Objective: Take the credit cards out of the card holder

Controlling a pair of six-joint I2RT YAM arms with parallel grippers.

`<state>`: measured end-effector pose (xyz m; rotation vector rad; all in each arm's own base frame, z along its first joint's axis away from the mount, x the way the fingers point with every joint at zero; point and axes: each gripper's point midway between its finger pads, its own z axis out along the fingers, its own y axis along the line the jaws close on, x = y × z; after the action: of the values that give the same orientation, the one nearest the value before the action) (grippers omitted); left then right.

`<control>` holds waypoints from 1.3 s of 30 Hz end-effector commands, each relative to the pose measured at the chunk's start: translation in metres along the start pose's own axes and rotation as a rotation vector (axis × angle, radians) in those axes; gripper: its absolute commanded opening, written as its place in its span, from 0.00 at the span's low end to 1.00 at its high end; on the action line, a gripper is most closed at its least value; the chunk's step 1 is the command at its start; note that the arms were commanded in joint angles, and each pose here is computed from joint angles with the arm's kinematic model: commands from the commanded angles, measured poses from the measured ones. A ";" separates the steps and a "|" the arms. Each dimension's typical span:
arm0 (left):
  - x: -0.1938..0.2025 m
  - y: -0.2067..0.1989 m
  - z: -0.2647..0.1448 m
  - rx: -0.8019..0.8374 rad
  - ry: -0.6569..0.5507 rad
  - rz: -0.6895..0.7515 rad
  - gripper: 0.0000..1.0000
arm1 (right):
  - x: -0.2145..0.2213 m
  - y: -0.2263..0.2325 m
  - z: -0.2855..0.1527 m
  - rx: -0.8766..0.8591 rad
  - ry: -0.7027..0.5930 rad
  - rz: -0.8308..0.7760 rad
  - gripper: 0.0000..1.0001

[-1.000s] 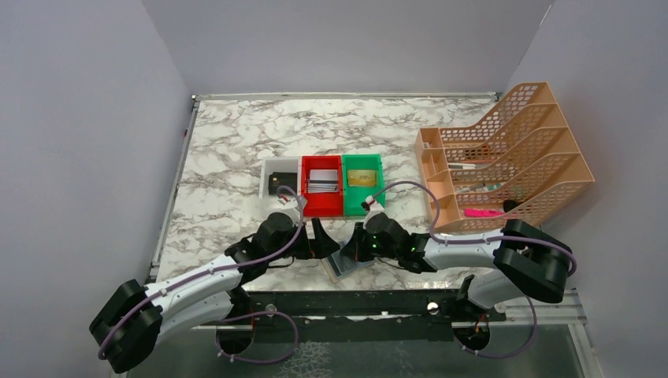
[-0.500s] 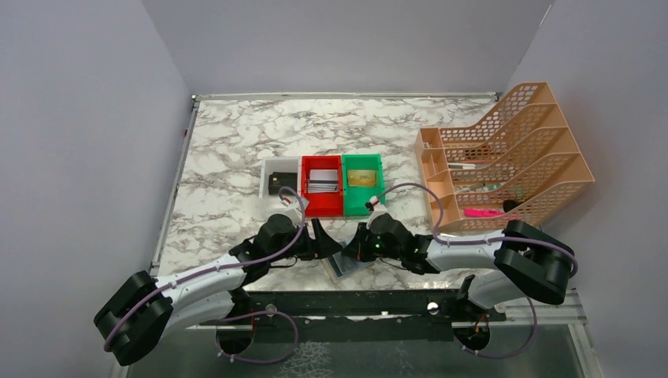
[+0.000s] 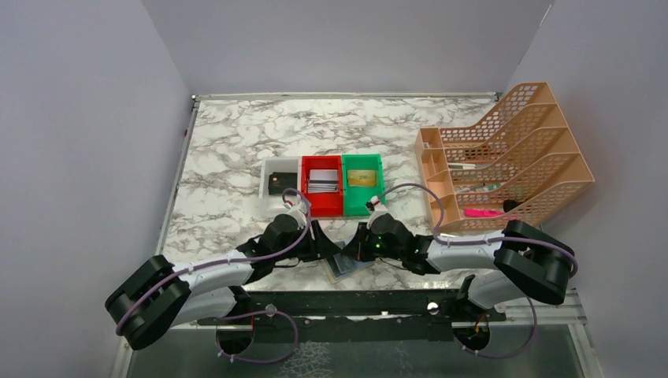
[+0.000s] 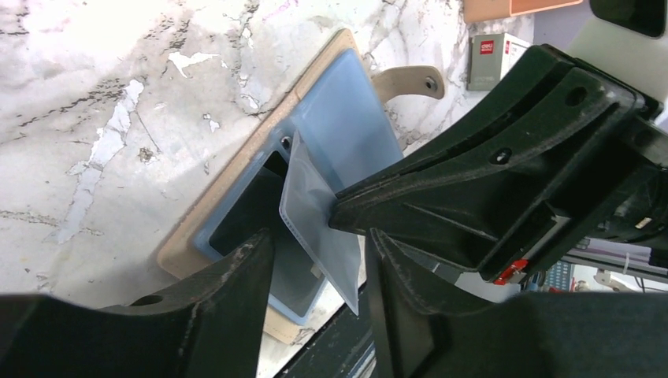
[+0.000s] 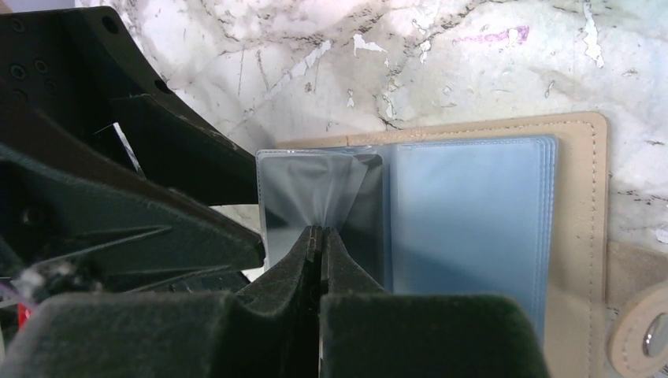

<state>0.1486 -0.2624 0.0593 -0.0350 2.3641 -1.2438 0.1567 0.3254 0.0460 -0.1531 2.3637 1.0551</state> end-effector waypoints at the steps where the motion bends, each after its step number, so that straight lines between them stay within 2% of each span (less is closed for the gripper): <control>1: -0.003 -0.014 0.006 0.055 0.001 0.016 0.47 | -0.007 0.007 -0.005 -0.039 -0.028 0.016 0.05; 6: -0.004 -0.017 0.009 0.064 0.002 0.021 0.39 | -0.011 0.005 -0.010 -0.029 -0.045 0.005 0.11; 9: -0.004 -0.019 0.011 0.071 0.006 0.029 0.35 | -0.015 0.006 -0.015 -0.025 -0.060 -0.007 0.18; 15: -0.005 -0.028 0.019 0.093 0.029 0.043 0.31 | -0.021 -0.009 -0.025 0.066 -0.087 -0.018 0.25; 20: -0.007 -0.044 0.026 0.121 0.039 0.072 0.30 | -0.031 -0.033 -0.046 0.182 -0.164 -0.004 0.31; 26: -0.001 -0.052 0.044 0.120 0.088 0.109 0.36 | -0.043 -0.056 -0.075 0.282 -0.259 0.009 0.40; 31: 0.012 -0.059 0.063 0.125 0.159 0.126 0.41 | -0.044 -0.062 -0.087 0.286 -0.293 0.026 0.42; 39: 0.009 -0.068 0.065 0.134 0.136 0.140 0.59 | -0.041 -0.070 -0.090 0.313 -0.297 0.045 0.42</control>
<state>0.1523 -0.3479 0.0614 0.2286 2.4099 -1.3331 0.1710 0.2222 0.0793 0.1126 2.2270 0.7364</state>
